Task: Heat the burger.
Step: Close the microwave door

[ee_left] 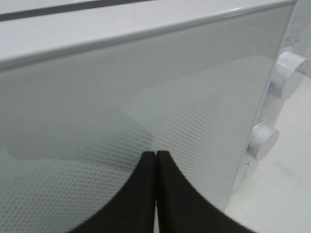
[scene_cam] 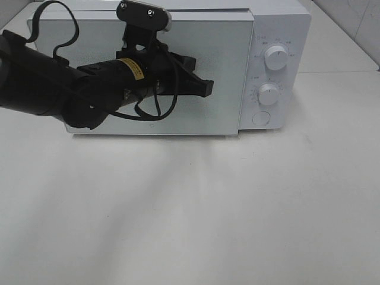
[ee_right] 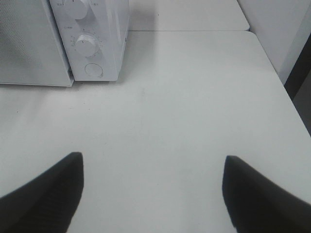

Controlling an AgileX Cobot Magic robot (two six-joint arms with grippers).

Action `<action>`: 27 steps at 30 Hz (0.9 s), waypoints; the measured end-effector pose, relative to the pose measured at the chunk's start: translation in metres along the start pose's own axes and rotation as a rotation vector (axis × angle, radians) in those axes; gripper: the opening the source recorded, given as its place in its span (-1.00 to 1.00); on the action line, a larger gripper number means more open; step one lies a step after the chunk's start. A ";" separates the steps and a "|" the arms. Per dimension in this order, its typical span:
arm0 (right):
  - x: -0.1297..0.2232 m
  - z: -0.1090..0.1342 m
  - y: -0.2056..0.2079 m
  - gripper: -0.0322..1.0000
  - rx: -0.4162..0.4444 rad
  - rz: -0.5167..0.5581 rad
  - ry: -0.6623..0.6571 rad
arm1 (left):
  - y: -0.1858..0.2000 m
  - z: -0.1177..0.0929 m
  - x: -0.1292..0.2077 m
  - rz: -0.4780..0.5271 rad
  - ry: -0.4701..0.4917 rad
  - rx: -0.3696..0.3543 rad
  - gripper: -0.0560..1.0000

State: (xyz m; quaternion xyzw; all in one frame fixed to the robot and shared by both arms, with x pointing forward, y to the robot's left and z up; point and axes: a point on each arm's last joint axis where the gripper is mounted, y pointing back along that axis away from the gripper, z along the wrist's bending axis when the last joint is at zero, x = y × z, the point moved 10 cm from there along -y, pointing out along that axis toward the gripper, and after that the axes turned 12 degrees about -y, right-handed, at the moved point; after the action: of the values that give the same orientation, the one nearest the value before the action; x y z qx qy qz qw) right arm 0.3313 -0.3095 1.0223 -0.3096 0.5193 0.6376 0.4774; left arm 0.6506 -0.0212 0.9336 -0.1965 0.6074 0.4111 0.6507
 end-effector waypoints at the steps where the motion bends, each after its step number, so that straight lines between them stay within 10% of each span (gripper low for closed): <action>1: 0.000 0.000 0.000 0.52 0.000 0.000 0.000 | 0.000 0.000 0.000 0.000 0.000 0.000 -0.89; 27: 0.000 0.000 0.000 0.52 -0.001 0.002 -0.001 | -0.044 -0.032 -0.021 -0.002 -0.047 0.074 -0.89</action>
State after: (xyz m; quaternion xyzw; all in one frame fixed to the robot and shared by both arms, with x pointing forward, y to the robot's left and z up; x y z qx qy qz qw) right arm 0.3313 -0.3092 1.0221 -0.3091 0.5190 0.6384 0.4770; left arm 0.6664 -0.0774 0.9373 -0.1631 0.6068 0.3922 0.6718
